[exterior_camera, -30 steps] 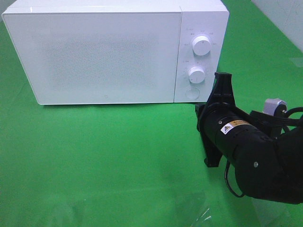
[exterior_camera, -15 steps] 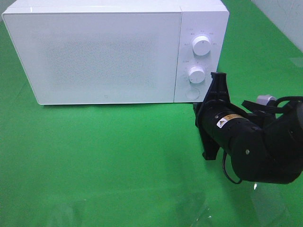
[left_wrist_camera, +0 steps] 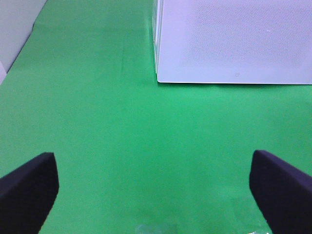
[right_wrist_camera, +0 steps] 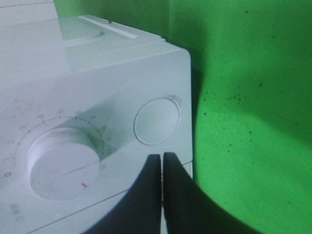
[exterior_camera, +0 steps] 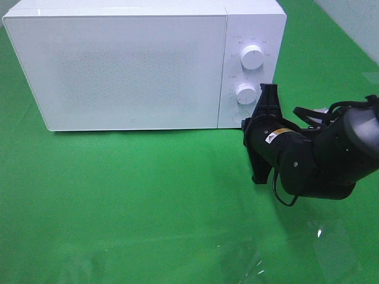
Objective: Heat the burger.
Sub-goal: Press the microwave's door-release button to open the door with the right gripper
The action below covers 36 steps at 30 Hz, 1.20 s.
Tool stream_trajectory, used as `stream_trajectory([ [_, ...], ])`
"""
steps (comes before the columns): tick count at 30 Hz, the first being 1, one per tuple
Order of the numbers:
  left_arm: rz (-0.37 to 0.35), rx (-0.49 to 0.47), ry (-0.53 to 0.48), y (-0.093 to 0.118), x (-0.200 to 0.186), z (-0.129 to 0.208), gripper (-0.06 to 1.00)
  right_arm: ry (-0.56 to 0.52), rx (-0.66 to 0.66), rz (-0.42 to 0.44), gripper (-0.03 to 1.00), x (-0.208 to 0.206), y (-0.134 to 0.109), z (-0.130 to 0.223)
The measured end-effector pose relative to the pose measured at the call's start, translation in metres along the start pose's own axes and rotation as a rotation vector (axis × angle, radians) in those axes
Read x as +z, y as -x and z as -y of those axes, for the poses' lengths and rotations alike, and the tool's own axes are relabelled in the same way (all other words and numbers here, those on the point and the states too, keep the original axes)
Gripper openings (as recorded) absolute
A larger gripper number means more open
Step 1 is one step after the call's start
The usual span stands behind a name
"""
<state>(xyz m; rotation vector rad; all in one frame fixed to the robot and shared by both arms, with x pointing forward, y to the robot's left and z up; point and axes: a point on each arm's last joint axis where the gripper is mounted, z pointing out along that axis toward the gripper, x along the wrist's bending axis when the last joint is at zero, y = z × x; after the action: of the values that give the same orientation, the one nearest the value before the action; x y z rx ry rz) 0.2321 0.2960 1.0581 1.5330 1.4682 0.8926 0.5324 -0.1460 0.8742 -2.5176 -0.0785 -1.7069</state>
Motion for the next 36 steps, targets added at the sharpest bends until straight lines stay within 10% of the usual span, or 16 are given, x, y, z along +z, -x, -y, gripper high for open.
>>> stream_trajectory([
  [36, 0.000, 0.000, 0.000, 0.000, 0.000, 0.000, 0.99, 0.013, 0.000, 0.013, 0.00, 0.044, 0.001, -0.007],
])
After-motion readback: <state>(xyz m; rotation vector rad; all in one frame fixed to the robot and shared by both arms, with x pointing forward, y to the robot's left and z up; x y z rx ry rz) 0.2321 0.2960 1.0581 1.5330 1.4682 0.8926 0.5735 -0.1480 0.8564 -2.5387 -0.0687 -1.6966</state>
